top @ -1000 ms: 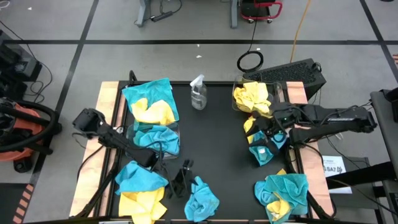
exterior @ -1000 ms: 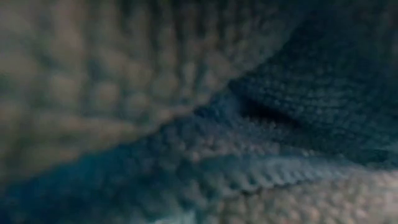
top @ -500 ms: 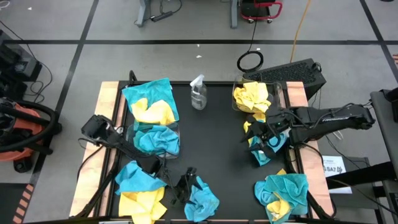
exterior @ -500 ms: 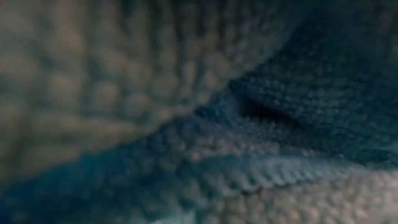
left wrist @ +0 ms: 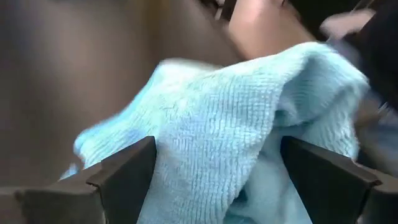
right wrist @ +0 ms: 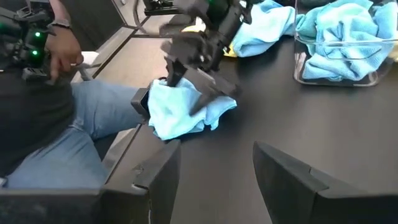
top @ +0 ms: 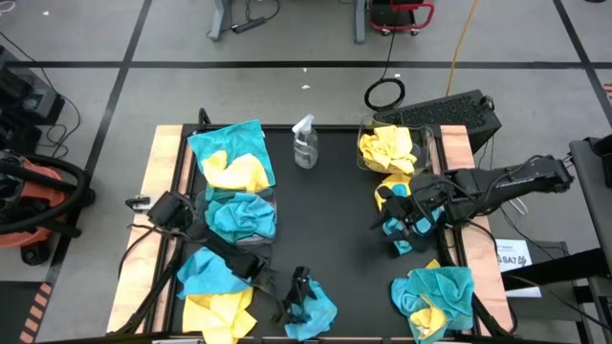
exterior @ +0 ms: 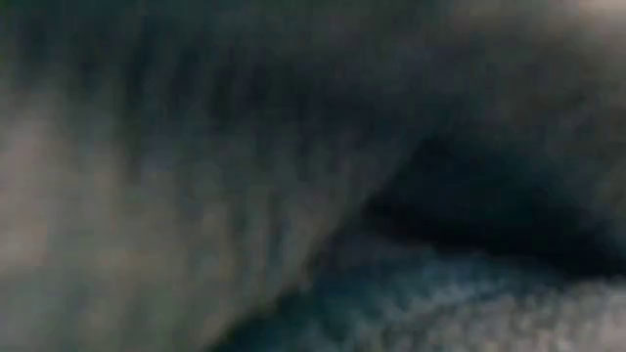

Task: Sort microfiber towel by color & place in baskets
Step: Put the blue towel into the bottom transparent bin

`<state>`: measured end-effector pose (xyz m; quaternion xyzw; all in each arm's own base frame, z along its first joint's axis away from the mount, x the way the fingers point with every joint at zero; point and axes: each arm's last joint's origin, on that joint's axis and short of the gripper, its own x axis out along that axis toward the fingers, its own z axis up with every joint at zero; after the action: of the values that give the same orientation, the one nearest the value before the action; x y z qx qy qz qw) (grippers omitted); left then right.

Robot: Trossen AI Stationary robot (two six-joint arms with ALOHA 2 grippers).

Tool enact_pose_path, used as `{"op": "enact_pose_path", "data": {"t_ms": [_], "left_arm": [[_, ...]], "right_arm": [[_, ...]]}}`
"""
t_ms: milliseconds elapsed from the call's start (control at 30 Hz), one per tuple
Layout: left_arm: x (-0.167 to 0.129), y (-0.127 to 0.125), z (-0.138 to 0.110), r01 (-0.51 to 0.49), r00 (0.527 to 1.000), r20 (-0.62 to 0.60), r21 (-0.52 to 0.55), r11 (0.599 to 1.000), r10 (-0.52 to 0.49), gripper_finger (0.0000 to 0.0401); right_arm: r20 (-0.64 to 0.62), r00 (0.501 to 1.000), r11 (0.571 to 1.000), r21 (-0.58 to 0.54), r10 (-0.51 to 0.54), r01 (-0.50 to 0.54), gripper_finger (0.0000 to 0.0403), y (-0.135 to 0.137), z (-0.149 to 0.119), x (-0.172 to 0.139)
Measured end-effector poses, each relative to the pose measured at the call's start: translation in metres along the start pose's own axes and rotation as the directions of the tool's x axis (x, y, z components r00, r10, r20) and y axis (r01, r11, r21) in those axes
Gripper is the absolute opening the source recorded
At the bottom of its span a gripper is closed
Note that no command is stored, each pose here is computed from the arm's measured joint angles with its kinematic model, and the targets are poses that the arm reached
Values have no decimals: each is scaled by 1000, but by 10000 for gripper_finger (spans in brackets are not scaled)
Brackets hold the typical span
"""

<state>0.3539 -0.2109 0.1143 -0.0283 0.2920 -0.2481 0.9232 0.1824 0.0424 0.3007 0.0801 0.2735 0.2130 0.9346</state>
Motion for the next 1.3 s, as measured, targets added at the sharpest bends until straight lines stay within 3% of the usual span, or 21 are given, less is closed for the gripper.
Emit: {"op": "enact_pose_path", "data": {"t_ms": [167, 300, 400, 567, 600, 867, 1300], "left_arm": [[14, 4, -3, -42, 997, -59, -4, 999, 41, 344], [21, 3, 0, -70, 994, -86, 2, 998, 70, 295], [21, 4, 1, -80, 989, -128, 6, 997, 80, 224], [22, 2, 2, -54, 985, -162, 65, 996, 64, 47], [22, 2, 3, -50, 983, -173, 76, 996, 62, 28], [5, 4, 20, -58, 959, -266, 149, 987, 97, 19], [-67, -3, 71, -239, 928, -227, 247, 939, 296, 19]], "right_arm": [[1, 1000, 1000, -15, 9, -9, 194, 4, 0, 1], [-1, 1000, 1000, -20, 17, -17, 194, 6, 0, 2], [0, 1000, 1000, -22, 17, -17, 194, 6, 0, 2], [7, 1000, 999, -28, 17, -17, 194, 6, 0, 2], [7, 1000, 999, -28, 16, -16, 194, 6, 0, 2], [-13, 1000, 1000, 4, 11, -11, 194, 6, -2, 1], [-9, 1000, 999, 41, 14, -14, 194, 6, -1, 2]]}}
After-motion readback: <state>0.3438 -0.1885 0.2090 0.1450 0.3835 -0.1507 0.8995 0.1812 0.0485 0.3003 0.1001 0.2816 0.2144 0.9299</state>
